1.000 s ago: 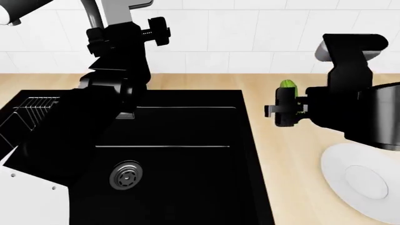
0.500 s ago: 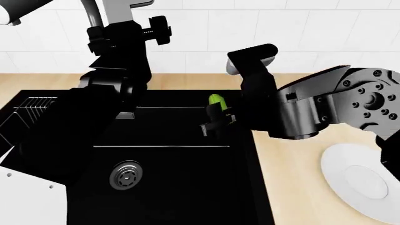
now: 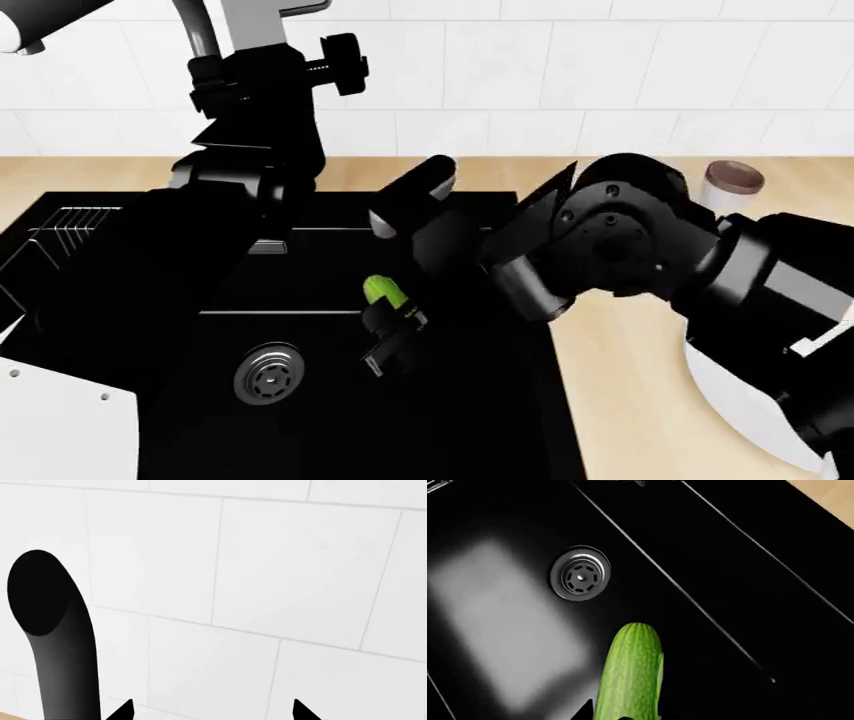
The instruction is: Pick the pickle from the counter and place it in the sink. Then turn on the sink faucet.
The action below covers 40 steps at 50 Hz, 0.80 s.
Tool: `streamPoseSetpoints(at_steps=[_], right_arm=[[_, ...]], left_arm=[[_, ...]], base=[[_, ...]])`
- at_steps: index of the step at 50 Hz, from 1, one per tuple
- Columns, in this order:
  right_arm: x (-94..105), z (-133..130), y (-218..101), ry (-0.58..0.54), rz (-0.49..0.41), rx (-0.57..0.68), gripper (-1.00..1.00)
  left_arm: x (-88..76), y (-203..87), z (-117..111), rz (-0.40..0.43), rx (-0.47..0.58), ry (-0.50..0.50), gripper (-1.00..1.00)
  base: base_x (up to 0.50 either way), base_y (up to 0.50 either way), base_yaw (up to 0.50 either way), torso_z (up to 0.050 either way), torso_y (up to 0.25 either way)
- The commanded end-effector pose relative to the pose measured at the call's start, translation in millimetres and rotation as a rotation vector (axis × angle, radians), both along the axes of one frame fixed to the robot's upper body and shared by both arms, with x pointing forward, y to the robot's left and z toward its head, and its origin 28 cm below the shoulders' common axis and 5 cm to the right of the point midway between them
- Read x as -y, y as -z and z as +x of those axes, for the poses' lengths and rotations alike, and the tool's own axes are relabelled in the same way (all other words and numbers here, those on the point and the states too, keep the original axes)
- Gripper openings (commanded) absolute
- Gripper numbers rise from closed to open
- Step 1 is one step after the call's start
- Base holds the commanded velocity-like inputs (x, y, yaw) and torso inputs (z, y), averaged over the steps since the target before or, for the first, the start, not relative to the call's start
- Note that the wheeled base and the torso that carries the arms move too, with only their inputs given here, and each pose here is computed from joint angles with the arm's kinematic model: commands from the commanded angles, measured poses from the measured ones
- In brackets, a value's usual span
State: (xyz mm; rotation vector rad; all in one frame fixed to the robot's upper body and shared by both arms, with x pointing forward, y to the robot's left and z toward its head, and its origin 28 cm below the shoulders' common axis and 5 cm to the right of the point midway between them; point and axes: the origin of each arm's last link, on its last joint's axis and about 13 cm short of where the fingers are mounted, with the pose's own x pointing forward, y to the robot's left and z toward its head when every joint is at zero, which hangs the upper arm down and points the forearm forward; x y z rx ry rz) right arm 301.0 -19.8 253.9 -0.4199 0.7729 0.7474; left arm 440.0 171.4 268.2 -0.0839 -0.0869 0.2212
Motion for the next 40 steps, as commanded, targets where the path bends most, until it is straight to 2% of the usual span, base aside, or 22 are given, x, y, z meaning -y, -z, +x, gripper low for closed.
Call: streamPoseSetpoints(at_steps=[1,5,9,24,30,40], right_arm=[[-17.1,7,8,-0.178,-0.115,-0.015,-1.0],[-21.3,10,13,-0.221,-0.132,-0.027,-1.0],[-26.0,13,21,-0.291,-0.19,-0.037,-1.0],[-40.0,34,61,-0.367,-0.183,-0.121,-1.0],[-43.6,36,75,-0.408,-0.181,-0.151,-1.0],[-42.2,32,98,-0.412,-0.182,-0.189,-1.0]], left_arm=[[-0.5,2,0,-0.001,-0.002,0.002,1.0],[-0.8,1,0,-0.001,-0.002,0.002,1.0],[-0.2,0,0,0.0,0.001,0.012,1.0],[-0.8,0,0,0.001,0.002,0.01,1.0],[-2.0,18,0,0.001,0.002,0.006,1.0],[-2.4,52,-3,-0.004,-0.001,0.006,1.0]], base=[[0.0,0.0,0.0,0.0,0.0],[0.0,0.0,0.0,0.0,0.0],[0.0,0.0,0.0,0.0,0.0],[0.0,0.0,0.0,0.0,0.0],[0.0,0.0,0.0,0.0,0.0],[0.0,0.0,0.0,0.0,0.0]])
